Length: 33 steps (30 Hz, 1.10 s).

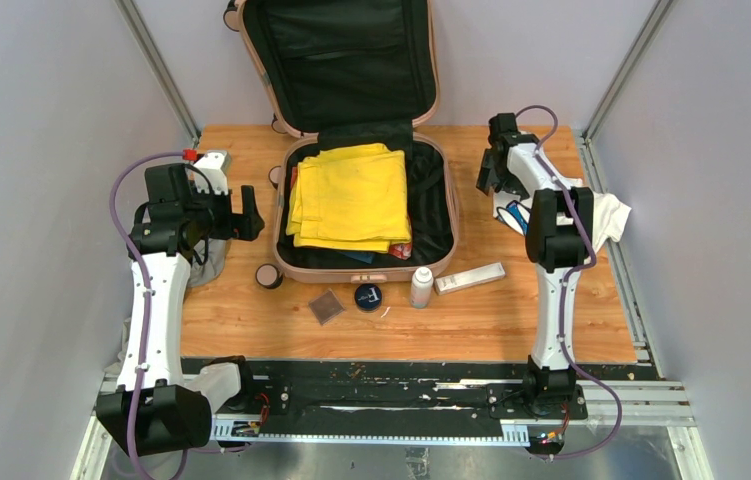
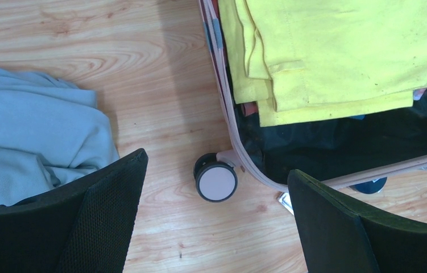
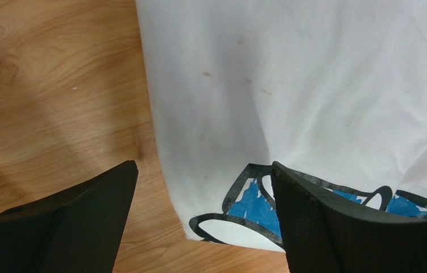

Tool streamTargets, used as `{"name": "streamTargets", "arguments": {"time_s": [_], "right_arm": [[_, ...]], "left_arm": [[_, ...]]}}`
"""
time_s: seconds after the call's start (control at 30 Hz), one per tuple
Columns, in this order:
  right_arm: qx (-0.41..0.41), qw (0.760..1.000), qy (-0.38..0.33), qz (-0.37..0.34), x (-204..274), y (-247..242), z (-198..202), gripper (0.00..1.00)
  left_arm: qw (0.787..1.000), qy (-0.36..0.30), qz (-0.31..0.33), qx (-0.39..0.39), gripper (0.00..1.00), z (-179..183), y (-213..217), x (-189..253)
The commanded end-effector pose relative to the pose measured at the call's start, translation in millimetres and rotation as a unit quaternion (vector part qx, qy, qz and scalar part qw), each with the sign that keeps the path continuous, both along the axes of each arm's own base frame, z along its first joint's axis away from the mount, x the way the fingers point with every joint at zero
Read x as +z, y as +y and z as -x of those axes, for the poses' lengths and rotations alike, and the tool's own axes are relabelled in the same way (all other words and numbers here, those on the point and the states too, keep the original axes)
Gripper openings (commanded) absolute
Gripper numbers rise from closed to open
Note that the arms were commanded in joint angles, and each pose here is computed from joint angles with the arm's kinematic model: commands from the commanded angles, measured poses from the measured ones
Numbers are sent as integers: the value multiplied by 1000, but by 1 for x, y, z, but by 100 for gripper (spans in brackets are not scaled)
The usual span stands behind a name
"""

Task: Pack the luggage
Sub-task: Pick up the clothes from the corner of the board.

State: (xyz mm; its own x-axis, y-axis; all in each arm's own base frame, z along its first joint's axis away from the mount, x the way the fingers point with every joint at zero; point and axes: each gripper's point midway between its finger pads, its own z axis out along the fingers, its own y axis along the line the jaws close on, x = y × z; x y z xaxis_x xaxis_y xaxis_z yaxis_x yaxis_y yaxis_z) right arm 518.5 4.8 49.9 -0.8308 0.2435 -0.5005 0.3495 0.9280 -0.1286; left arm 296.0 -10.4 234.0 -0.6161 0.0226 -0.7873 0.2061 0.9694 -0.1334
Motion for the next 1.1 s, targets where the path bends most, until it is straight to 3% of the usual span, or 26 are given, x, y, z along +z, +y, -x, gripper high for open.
{"name": "streamTargets", "arguments": {"time_s": [0.0,0.17,0.27,0.37,0.57,0.8,1.07], "right_arm": [[-24,999,46,15,-25,-22,21,88],[-36,997,67,-8,-41,-30,35,81],[-42,996,74,-31,-48,-31,41,71],[-38,995,75,-48,-47,-25,44,53],[-53,992,45,-108,-37,-32,48,2],[-12,966,-43,-255,11,8,31,0],[81,876,-137,-456,106,80,20,0]], "left_arm": [[1000,-2,-13,-3,100,1,2,2],[1000,-4,-16,-1,100,0,3,4],[1000,-9,-14,0,100,0,3,7],[1000,-15,-15,1,100,1,2,11],[1000,-24,-18,1,100,3,3,17],[999,-28,-19,0,100,6,2,23],[999,-39,-23,1,100,9,2,32]]}}
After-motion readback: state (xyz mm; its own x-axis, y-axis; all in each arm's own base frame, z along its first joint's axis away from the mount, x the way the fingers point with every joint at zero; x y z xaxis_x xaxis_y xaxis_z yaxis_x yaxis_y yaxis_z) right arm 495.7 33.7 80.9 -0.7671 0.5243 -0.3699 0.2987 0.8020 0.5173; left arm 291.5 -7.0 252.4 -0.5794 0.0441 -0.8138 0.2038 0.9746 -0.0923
